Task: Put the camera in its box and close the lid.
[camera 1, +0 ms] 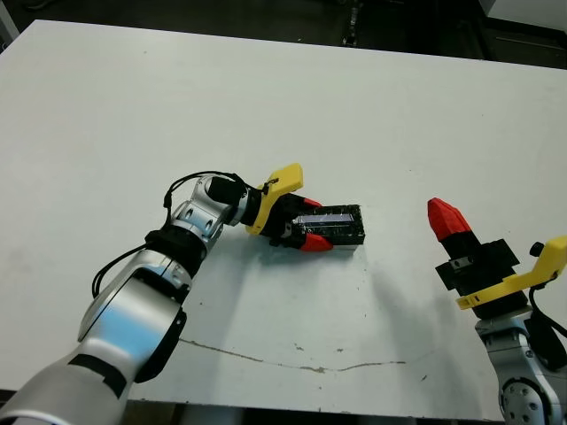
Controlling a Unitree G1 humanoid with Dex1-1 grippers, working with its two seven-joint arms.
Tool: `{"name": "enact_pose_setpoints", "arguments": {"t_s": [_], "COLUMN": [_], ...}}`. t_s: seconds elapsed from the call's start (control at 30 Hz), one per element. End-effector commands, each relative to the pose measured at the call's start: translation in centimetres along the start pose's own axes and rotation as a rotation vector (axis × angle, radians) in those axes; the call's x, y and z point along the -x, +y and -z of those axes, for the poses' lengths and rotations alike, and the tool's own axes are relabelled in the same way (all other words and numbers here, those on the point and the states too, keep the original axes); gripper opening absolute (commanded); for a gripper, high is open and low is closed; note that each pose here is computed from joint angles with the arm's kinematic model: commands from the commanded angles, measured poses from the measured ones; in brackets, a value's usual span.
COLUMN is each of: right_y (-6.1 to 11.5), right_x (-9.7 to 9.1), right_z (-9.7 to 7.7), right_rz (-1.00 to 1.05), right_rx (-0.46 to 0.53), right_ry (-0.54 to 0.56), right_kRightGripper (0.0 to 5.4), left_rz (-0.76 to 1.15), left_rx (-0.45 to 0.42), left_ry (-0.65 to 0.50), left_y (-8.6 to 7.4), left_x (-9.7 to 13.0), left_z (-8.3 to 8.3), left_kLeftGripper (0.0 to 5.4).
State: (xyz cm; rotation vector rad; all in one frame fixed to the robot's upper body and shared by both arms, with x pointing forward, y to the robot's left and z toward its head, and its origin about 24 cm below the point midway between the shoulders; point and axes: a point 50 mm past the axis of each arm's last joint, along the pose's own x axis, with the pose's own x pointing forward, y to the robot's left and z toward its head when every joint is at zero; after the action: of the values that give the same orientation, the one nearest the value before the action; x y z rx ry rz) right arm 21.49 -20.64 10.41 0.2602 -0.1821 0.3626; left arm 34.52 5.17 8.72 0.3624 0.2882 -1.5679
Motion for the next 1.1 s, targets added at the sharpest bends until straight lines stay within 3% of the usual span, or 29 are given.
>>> {"name": "enact_pose_setpoints", "arguments": {"t_s": [0.03,0.27,0.67,0.93,1.1], "right_y": [-0.4,-0.6,-0.5,-0.4,-0.4], "right_x": [0.3,0.3,0.4,0.4,0.5], "right_z": [-0.3,-0.3,-0.2,-0.1,0.0], "right_rz": [0.011,0.011,0.016,0.012,0.010], "right_rx": [0.025,0.034,0.039,0.025,0.018], "right_ry": [-0.007,-0.007,0.002,-0.005,-0.002], "right_kRightGripper": [0.00,0.00,0.00,0.00,0.00], "left_rz": [0.137,0.043,0.012,-0.016,-0.034], "left_rx": [0.036,0.043,0.034,0.033,0.053], "left_ry": [0.026,0.083,0.080,0.085,0.046], "left_y": [-2.7,-2.2,-2.1,-1.9,-1.9], "left_x": [-6.0,-5.7,-5.0,-4.2,-1.9], "left_z": [0.0,0.1,0.3,0.6,1.4], "left_kLeftGripper": [3.15,3.97,5.39,5.39,5.39]}}
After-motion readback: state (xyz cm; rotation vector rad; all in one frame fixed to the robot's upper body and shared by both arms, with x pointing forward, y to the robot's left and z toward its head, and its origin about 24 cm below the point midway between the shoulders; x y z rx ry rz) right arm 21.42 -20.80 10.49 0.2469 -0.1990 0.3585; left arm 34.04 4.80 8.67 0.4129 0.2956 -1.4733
